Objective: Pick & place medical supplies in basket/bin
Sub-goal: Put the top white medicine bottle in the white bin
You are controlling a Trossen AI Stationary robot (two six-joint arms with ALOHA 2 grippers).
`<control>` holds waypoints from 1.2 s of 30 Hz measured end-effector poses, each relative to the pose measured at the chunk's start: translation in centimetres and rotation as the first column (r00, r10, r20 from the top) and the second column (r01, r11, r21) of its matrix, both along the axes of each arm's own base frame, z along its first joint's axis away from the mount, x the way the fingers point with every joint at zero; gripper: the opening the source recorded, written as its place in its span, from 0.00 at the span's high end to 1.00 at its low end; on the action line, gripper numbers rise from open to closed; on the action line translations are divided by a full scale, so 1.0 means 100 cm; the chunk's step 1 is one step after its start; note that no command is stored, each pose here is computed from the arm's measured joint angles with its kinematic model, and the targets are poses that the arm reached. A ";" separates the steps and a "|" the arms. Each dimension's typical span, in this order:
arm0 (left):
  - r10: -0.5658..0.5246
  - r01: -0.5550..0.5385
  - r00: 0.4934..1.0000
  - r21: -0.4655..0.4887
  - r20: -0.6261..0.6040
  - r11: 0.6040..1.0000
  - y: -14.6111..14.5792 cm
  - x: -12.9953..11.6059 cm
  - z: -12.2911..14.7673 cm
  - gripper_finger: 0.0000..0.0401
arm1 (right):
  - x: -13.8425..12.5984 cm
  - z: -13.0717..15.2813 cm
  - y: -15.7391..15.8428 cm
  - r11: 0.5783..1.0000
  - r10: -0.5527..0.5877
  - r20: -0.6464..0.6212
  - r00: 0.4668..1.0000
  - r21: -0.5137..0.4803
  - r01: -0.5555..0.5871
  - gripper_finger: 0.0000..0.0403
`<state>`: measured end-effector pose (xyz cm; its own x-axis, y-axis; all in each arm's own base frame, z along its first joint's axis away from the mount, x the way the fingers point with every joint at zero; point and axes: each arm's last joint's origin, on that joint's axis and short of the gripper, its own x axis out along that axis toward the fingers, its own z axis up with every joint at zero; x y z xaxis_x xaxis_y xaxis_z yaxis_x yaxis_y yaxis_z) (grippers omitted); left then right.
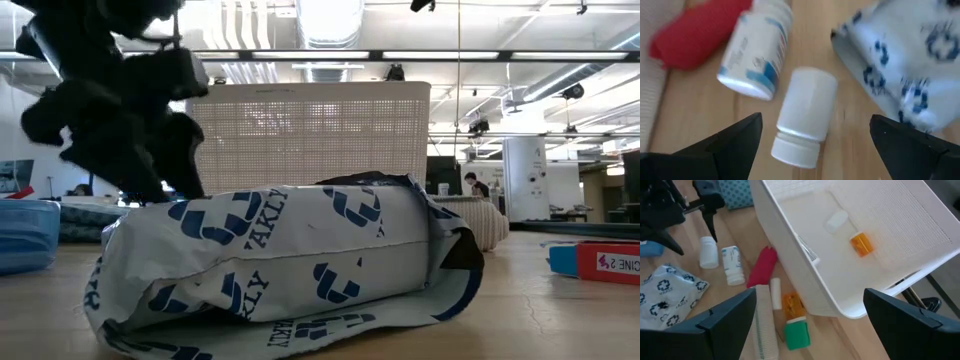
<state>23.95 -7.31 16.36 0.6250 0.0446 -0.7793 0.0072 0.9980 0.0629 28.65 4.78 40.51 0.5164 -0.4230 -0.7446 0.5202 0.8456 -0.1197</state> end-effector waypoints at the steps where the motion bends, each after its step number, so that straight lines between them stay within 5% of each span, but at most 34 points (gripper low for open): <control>1: 0.000 0.000 1.000 0.004 -0.015 1.000 0.000 0.002 -0.003 0.14 | 0.000 0.000 0.000 1.000 -0.001 0.001 1.000 -0.001 0.001 0.11; 9: 0.019 -0.017 0.996 0.022 -0.085 1.000 -0.003 0.021 -0.020 0.19 | 0.000 0.000 0.000 1.000 -0.006 0.003 1.000 0.003 0.006 0.11; 18: 0.029 -0.025 0.988 0.031 -0.150 0.999 -0.007 0.029 -0.020 0.52 | 0.000 0.000 0.000 1.000 -0.014 0.008 1.000 0.009 0.014 0.11; 23: 0.117 -0.128 0.929 -0.009 -0.352 0.992 -0.006 0.019 -0.008 0.60 | 0.000 0.000 0.000 1.000 -0.014 0.008 1.000 0.009 0.014 0.11; 27: 0.112 -0.146 0.878 -0.037 -0.466 0.989 -0.017 0.015 0.020 0.60 | 0.000 0.000 -0.001 1.000 -0.013 0.007 1.000 0.006 0.013 0.11; 32: 0.085 -0.105 0.934 -0.040 -0.347 0.994 -0.036 0.023 0.089 0.55 | 0.001 0.001 -0.003 1.000 -0.012 0.009 1.000 -0.005 0.012 0.11; 34: 0.102 -0.098 0.971 0.031 -0.216 0.995 -0.036 0.029 0.123 0.55 | 0.001 0.001 -0.003 1.000 -0.020 0.012 1.000 -0.019 0.020 0.11; 36: 0.115 -0.084 0.986 0.232 -0.124 0.969 -0.031 0.031 0.148 0.56 | 0.001 0.001 -0.004 0.999 -0.032 0.018 0.999 -0.041 0.033 0.11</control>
<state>27.08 -10.45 31.13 0.4979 0.2853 -0.8190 -0.0676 0.9542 0.2913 28.73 4.40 40.62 0.5144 -0.4698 -0.7174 0.5493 0.8229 -0.1449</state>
